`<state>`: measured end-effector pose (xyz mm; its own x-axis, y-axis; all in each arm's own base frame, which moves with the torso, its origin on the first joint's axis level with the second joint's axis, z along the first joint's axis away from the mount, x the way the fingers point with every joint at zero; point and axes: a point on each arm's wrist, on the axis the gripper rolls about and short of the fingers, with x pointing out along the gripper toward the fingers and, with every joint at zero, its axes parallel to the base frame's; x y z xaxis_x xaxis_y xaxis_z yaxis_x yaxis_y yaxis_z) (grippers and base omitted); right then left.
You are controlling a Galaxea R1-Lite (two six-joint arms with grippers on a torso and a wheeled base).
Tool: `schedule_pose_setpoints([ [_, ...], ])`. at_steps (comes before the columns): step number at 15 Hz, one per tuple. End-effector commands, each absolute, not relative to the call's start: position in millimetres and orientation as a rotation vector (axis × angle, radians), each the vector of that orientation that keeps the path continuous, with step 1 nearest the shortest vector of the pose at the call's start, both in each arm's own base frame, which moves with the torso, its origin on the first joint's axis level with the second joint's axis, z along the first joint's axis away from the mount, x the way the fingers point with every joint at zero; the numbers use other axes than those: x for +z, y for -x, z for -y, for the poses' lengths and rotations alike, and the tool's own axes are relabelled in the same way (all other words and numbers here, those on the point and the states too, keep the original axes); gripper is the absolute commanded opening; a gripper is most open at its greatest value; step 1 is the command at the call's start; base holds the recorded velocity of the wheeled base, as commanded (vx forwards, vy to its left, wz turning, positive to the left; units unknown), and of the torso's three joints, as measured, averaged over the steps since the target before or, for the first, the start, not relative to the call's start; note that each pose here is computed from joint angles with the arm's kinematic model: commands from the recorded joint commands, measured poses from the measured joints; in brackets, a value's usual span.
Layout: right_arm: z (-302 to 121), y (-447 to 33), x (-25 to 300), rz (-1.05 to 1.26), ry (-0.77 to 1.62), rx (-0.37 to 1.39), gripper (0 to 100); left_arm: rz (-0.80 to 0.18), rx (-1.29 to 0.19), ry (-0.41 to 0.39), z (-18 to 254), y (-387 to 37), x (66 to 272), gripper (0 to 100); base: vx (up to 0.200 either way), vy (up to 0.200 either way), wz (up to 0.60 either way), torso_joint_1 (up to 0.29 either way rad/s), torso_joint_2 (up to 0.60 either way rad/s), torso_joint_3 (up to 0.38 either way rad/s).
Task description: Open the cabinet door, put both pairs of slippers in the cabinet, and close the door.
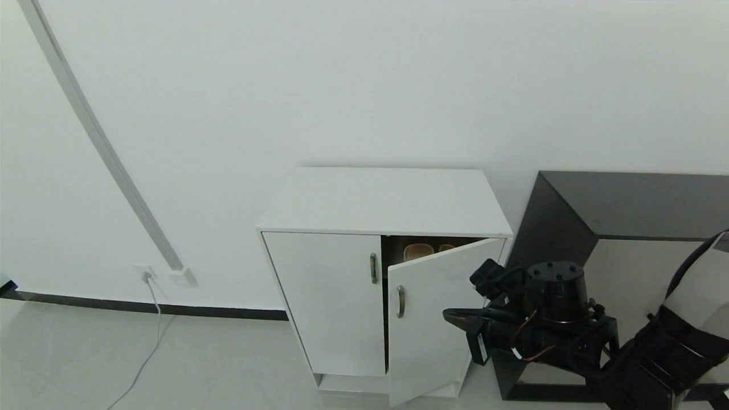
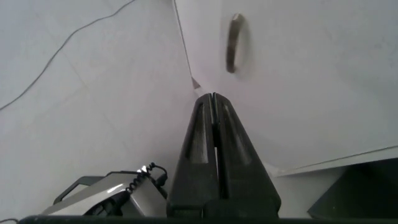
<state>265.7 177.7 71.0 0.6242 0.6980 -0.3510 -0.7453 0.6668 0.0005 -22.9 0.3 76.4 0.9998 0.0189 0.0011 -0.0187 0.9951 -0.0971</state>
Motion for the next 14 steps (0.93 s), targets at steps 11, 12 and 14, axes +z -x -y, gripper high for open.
schedule_pose_setpoints([
  [11,-176,-276,45,-0.38,0.117,0.796,0,0.001,0.018,0.092,0,23,76,0,0.0,0.0,0.0,0.0,0.0,0.0],
  [12,-183,-287,41,-0.37,0.112,0.781,0,0.001,0.018,0.094,0,23,76,0,0.0,0.0,0.0,0.0,0.0,0.0],
  [14,-192,-306,37,-0.336,0.115,0.725,0,0.002,0.018,0.094,0,23,76,0,0.0,0.0,0.0,0.0,0.0,0.0],
])
